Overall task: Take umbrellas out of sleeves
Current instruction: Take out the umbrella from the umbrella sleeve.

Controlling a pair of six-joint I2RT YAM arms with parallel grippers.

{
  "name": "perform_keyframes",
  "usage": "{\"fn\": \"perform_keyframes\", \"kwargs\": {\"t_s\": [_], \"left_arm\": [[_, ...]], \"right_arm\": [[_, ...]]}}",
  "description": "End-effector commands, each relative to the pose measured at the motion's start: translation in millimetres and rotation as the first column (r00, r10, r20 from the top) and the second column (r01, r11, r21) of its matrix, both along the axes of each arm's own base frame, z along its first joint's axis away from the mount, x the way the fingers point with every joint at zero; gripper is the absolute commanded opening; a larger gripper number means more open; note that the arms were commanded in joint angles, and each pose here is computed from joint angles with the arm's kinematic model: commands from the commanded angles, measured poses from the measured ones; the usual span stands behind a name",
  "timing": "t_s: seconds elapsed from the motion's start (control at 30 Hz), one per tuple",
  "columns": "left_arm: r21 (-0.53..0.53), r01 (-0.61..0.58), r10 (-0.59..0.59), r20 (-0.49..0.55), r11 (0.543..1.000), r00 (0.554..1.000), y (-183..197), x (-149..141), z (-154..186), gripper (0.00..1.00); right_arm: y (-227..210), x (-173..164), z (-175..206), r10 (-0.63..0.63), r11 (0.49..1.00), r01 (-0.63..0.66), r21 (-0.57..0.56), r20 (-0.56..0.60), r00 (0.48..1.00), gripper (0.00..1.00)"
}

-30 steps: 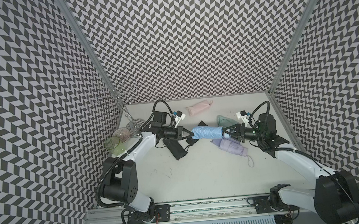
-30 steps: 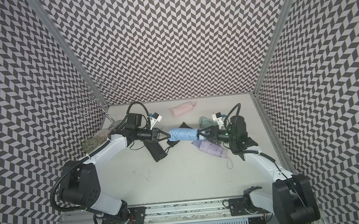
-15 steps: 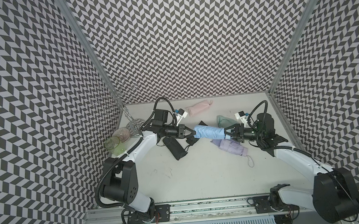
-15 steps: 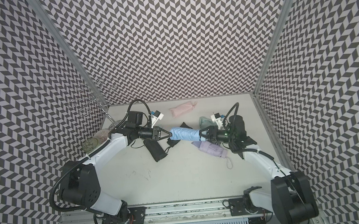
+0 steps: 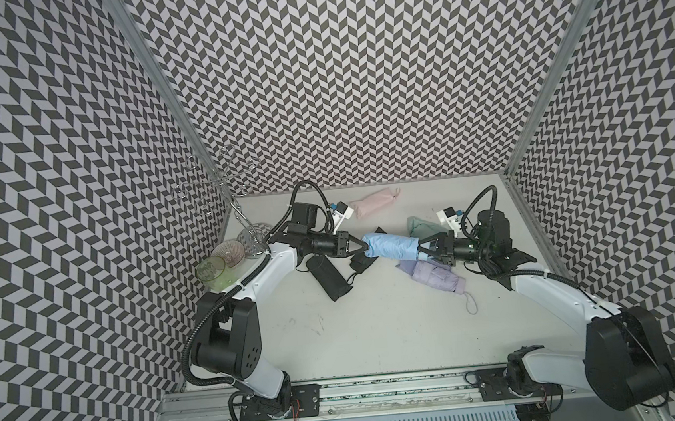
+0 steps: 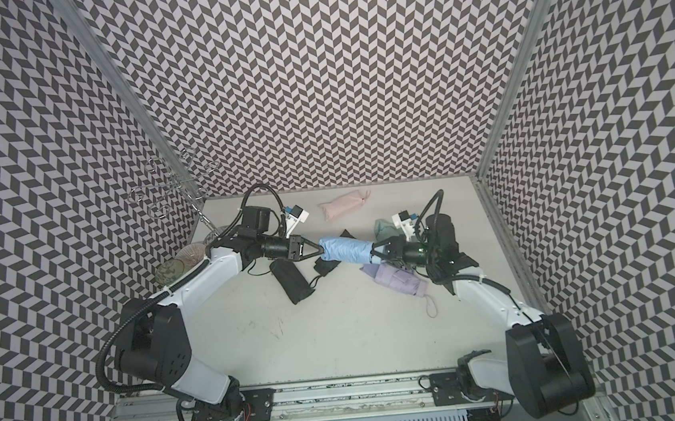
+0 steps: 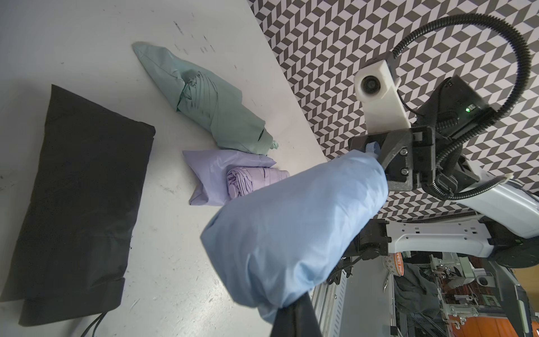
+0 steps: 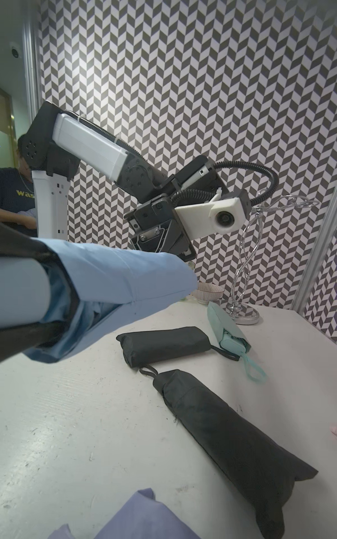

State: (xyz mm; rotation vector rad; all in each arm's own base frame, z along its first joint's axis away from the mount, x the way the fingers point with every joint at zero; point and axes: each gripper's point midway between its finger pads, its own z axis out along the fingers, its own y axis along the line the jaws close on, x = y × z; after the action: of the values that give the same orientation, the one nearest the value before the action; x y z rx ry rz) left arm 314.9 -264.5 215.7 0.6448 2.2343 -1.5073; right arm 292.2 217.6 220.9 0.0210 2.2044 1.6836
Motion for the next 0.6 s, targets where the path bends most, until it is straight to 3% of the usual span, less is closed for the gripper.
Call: {"fn": "perform_keyframes", "kwargs": {"t_s": [0.0,0.23,0.57], "left_arm": [[-0.085,0.107,-0.1,0.08,0.991,0.992,-17,-14,34,0.0],[-0.017,-0.137,0.137,0.029,0.99,0.99,37,25,13,0.0],[0.022,-0.204,0.204,0.008,0.979,0.979,55,34,1,0.0]], "right_arm": [[11,-7,7,0.042,0.999,-0.04,-0.034,0.059,0.997,0.0],[6,-12,-3,0.041,0.995,-0.036,-0.095,0.051,0.998,0.0],[0,-18,-17,0.034,0.99,-0.029,-0.137,0.033,0.999,0.0]]}}
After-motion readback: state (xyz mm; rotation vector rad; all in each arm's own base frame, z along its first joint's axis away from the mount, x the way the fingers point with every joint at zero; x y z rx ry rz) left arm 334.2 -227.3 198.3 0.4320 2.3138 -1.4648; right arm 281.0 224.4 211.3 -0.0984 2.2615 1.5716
